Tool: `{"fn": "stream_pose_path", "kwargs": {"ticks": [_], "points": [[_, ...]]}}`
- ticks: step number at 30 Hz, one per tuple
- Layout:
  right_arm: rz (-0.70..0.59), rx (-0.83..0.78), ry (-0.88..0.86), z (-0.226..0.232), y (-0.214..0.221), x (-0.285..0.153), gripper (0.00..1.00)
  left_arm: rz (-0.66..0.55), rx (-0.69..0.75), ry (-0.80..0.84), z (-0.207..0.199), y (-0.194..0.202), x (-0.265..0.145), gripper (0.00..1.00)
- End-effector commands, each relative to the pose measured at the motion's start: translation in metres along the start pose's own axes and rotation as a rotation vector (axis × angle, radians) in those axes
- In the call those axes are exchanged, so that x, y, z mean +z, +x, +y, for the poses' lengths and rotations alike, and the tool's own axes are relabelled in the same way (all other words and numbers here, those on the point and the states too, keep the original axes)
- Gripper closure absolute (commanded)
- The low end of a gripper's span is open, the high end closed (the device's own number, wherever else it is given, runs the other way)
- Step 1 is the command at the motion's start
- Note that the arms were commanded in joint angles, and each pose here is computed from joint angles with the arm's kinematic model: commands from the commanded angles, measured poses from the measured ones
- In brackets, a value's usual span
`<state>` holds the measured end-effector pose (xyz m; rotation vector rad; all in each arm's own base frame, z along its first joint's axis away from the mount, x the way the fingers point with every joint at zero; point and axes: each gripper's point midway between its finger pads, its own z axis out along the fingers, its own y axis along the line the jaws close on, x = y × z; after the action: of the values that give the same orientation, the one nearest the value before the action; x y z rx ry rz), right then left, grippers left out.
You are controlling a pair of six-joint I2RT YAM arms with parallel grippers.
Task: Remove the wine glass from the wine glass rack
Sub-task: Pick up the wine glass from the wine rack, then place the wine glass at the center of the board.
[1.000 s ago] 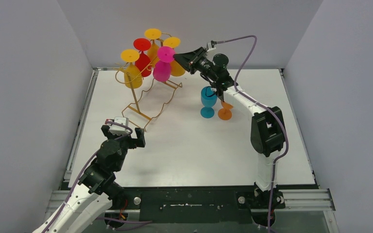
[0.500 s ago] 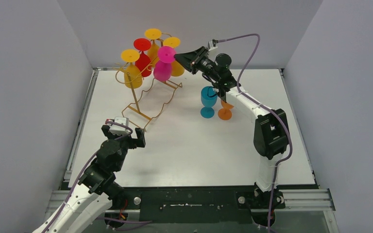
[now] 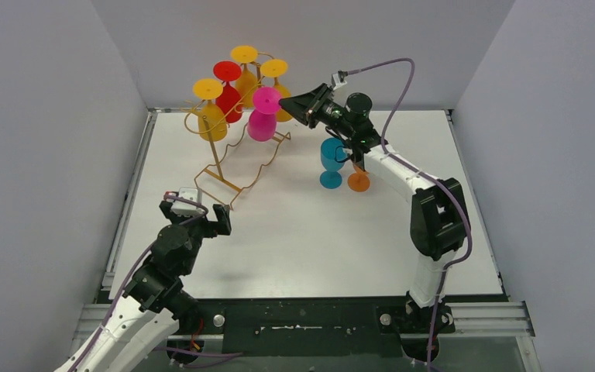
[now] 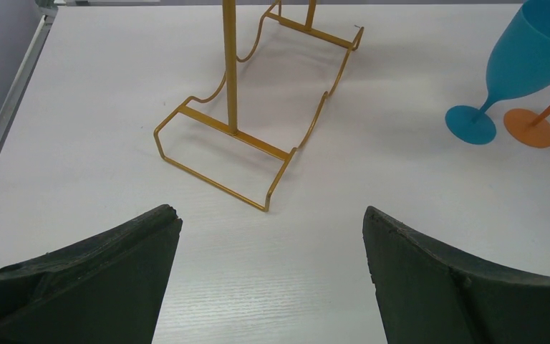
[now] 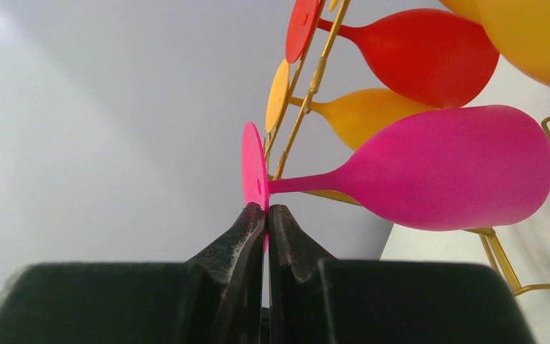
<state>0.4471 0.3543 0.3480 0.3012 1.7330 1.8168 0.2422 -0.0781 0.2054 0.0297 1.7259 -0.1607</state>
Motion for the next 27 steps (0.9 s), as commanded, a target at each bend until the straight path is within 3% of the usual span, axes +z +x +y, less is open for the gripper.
{"fn": "stream_pose_path", "kwargs": {"ticks": [1,11,27], "points": [[0.009,-0.136,-0.129,0.059,0.004,-0.021,1.0,-0.109,-0.078,0.012,-0.001,-0.04,-0.009,0.03],[0.114,-0.24,-0.067,0.039,0.041,-0.044,1.0,-0.083,-0.082,0.09,-0.018,-0.043,-0.008,0.03],[0.277,-0.493,-0.007,0.014,0.113,-0.085,1.0,-0.129,-0.115,0.411,-0.071,-0.057,-0.026,0.03]]}}
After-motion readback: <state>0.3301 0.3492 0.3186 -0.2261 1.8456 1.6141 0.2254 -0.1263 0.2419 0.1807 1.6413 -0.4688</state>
